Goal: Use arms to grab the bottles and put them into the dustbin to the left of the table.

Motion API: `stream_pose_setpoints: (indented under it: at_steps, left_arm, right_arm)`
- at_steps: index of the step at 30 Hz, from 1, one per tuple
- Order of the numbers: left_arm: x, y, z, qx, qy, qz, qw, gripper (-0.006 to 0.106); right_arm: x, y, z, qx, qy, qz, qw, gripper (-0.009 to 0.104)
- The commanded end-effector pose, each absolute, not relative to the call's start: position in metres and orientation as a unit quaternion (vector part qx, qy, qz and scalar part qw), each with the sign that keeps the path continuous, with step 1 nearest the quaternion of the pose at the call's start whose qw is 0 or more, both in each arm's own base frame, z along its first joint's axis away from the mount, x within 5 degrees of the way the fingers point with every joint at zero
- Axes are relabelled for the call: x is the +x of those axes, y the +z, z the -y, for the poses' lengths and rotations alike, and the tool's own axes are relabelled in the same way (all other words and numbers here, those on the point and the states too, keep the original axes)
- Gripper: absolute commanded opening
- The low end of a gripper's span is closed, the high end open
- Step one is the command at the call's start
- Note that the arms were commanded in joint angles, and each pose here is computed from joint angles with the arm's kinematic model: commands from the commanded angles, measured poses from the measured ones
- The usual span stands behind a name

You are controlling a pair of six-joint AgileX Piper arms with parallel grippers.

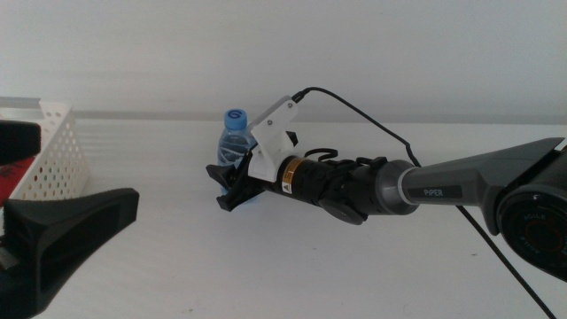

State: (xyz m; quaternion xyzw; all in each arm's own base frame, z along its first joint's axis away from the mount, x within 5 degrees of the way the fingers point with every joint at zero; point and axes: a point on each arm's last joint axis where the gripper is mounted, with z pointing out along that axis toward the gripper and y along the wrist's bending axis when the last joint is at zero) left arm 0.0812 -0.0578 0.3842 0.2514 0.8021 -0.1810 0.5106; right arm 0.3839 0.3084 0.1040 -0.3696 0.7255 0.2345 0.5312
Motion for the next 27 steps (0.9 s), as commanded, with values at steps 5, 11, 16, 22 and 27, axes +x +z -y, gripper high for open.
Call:
stream_pose_setpoints:
  at_steps: [5,11,16,22,27]
  left_arm:
    - [0.081,0.385,0.058,0.249,-0.187,-0.798,0.516,0.094]
    - [0.081,0.385,0.058,0.249,-0.187,-0.798,0.516,0.094]
    - [0.081,0.385,0.058,0.249,-0.187,-0.798,0.516,0.094]
    - [0.081,0.385,0.058,0.249,-0.187,-0.798,0.516,0.094]
    - [0.081,0.385,0.058,0.249,-0.187,-0.798,0.516,0.094]
  right_arm:
    - [0.383,0.12,-0.316,-0.375,0.255,-0.696,0.557,-0.001]
    - [0.384,0.12,-0.315,-0.367,0.257,-0.701,0.555,0.003]
    - [0.384,0.12,-0.315,-0.373,0.251,-0.699,0.556,0.045]
    - [0.382,0.126,-0.314,-0.318,0.293,-0.726,0.535,0.088]
    - [0.365,0.138,-0.3,-0.315,0.284,-0.742,0.519,0.088]
